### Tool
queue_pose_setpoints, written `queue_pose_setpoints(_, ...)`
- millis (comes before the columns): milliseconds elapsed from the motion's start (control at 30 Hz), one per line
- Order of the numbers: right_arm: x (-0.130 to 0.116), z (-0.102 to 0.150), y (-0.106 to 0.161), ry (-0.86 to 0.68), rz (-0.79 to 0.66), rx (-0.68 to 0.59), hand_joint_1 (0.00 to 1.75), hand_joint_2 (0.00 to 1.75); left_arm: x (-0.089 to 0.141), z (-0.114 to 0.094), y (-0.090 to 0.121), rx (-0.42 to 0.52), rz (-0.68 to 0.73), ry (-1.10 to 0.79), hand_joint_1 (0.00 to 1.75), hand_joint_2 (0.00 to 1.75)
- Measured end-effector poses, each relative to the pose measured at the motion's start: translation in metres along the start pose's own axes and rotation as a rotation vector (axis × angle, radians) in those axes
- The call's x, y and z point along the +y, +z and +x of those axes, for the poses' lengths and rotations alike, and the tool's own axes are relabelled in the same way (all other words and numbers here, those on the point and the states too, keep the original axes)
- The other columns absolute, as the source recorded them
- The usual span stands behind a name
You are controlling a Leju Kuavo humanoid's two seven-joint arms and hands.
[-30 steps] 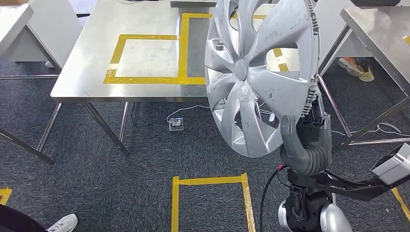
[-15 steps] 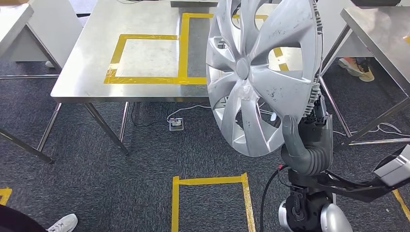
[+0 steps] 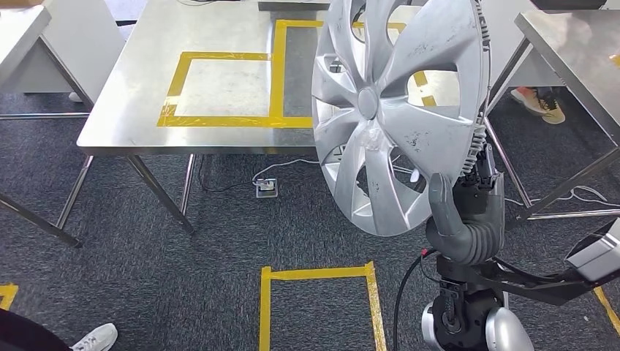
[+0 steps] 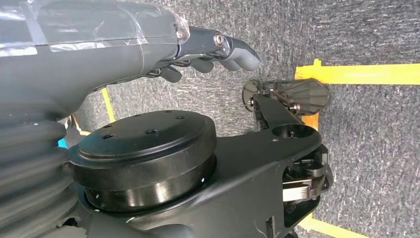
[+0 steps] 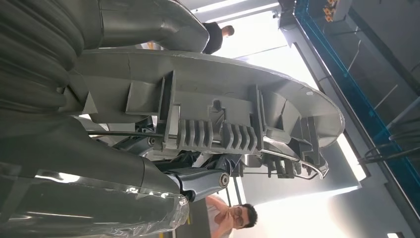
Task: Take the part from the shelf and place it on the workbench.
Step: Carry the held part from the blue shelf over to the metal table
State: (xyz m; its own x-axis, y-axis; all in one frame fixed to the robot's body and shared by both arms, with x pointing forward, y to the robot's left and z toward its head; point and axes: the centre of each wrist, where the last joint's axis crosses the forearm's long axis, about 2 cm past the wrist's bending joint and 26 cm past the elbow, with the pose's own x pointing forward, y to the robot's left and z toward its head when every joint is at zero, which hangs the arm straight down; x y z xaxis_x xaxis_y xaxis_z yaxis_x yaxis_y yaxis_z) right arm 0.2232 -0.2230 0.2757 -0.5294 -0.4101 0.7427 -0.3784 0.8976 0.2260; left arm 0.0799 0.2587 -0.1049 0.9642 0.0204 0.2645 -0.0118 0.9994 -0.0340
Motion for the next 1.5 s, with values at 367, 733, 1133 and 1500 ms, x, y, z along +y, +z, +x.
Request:
queue_pose_setpoints(367,0.0001,0.0,0.0,-0.005,0.003,-0.002,1.75,1.75,0.0012,-0.0002,0.0,0.004,0.002,0.0,0.0,1.75)
queue_pose_setpoints(733,-0.0016,-0.0011,0.0022,-0.004,-0.003,0.003,1.75,1.75,-0.0012,-0.0003,0.0001,0.004,-0.003,0.001,0.0,1.75)
queue_pose_setpoints(1133,-0.0021,-0.0025,0.003,-0.002,-0.004,0.009,1.75,1.75,-0.0016,-0.001,0.0001,0.01,-0.007,0.001,0.0,1.75)
queue_pose_setpoints(1500,-0.0021,-0.0021,0.0017,-0.002,-0.002,0.002,1.75,1.75,0.001,-0.0007,0.0,0.014,-0.001,-0.001,0.0,1.75)
